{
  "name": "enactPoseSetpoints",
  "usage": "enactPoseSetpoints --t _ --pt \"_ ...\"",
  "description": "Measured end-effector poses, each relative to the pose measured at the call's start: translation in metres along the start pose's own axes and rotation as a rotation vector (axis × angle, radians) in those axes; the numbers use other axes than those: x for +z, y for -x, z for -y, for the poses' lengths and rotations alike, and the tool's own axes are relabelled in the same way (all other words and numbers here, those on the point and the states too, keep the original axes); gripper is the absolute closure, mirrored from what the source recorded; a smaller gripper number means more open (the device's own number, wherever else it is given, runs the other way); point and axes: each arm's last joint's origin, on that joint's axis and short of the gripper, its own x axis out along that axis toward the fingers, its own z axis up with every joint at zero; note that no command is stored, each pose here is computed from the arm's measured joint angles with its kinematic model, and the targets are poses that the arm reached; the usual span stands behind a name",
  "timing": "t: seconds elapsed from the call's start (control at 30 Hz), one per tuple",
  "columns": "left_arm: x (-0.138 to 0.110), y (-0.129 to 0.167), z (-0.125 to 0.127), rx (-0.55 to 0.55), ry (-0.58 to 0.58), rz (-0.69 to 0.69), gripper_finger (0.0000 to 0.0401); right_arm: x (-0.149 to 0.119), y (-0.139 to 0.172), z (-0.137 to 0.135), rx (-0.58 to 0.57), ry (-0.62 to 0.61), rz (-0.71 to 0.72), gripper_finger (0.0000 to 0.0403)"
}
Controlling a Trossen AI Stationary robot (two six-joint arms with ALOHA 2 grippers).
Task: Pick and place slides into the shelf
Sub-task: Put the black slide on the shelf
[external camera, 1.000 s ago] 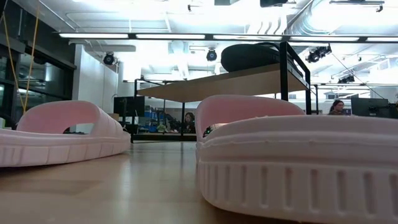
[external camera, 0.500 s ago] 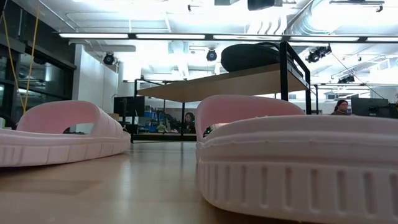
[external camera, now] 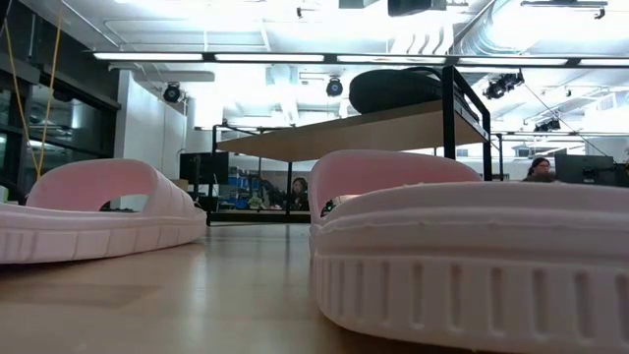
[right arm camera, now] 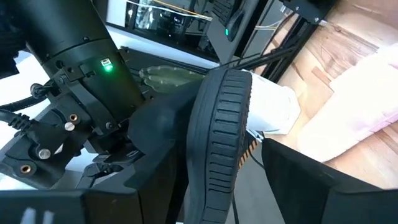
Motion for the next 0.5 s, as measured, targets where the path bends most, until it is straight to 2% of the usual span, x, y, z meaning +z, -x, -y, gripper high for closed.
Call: enactPoseSetpoints --t 0.5 --pt "0.002 -0.016 -0.007 -0.055 0.037 -0.024 0.0398 -0.004 0.0 0.005 -0.059 -0.007 -0.028 0.0181"
